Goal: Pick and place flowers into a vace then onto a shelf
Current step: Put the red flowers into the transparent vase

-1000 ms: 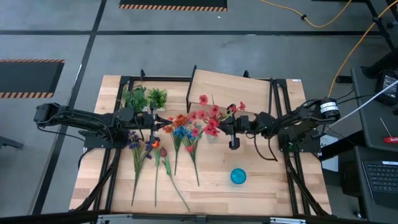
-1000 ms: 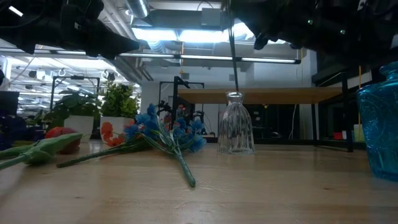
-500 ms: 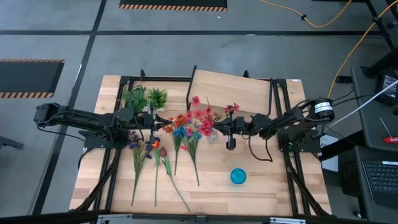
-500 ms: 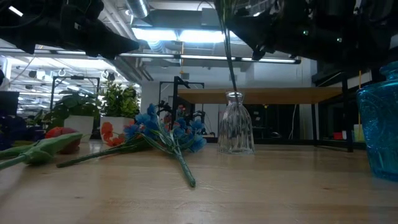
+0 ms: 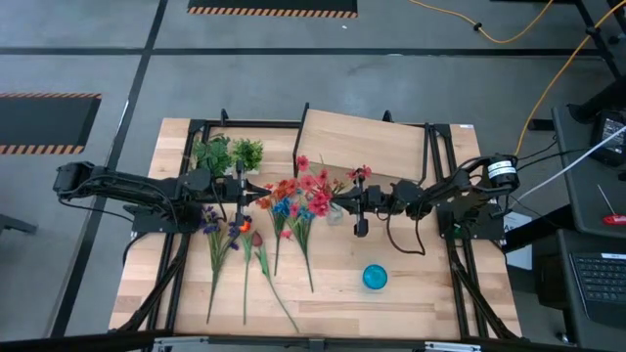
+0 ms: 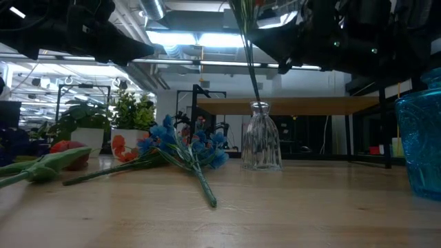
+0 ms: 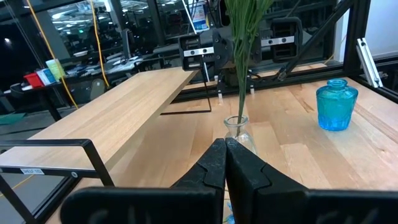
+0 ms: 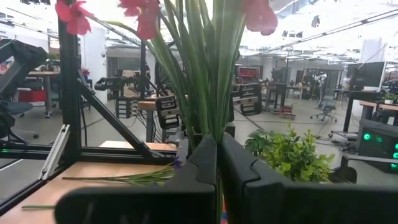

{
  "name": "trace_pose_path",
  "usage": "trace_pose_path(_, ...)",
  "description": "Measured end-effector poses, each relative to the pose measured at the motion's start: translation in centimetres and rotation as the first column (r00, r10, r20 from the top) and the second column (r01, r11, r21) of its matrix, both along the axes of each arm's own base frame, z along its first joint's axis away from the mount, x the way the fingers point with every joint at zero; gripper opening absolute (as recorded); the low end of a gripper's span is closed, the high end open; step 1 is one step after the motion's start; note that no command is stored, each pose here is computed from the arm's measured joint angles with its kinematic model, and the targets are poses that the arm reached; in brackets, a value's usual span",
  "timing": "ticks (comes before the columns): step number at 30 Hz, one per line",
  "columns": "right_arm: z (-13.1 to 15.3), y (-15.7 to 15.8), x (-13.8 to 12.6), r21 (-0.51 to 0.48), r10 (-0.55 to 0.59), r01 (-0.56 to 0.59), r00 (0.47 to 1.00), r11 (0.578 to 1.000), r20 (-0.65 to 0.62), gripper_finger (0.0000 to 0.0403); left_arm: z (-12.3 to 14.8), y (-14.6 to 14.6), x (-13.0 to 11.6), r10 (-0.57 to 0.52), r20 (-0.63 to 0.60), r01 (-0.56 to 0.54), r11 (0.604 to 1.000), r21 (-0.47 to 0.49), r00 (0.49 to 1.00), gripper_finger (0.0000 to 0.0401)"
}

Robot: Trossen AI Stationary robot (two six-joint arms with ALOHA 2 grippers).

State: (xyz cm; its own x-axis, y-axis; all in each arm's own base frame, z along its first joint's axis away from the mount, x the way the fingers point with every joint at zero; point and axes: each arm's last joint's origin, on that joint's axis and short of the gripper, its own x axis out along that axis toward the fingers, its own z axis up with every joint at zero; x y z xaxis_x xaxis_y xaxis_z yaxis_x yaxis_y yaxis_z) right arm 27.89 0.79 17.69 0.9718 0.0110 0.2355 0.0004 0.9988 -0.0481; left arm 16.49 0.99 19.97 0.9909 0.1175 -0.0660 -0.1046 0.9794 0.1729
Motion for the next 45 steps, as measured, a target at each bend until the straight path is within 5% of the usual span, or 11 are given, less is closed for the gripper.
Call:
trace_pose_path(15, -0.6, -0.2, 0.1, -0.011, -0.01, 0.01, 0.998, 1.0, -0.06, 0.005, 0.0, 0.0, 0.0, 0.0, 0.0, 0.0, 1.0, -0.002, 1.0, 0.0004)
trace_pose_path(45, -1.7, -0.8, 0.2, -0.033, -0.047, 0.042, 0.981, 0.999, -0.186, 0.0053, -0.1, 0.0, 0.0, 0.0, -0.005, 0.0, 1.0, -0.002, 1.0, 0.0004)
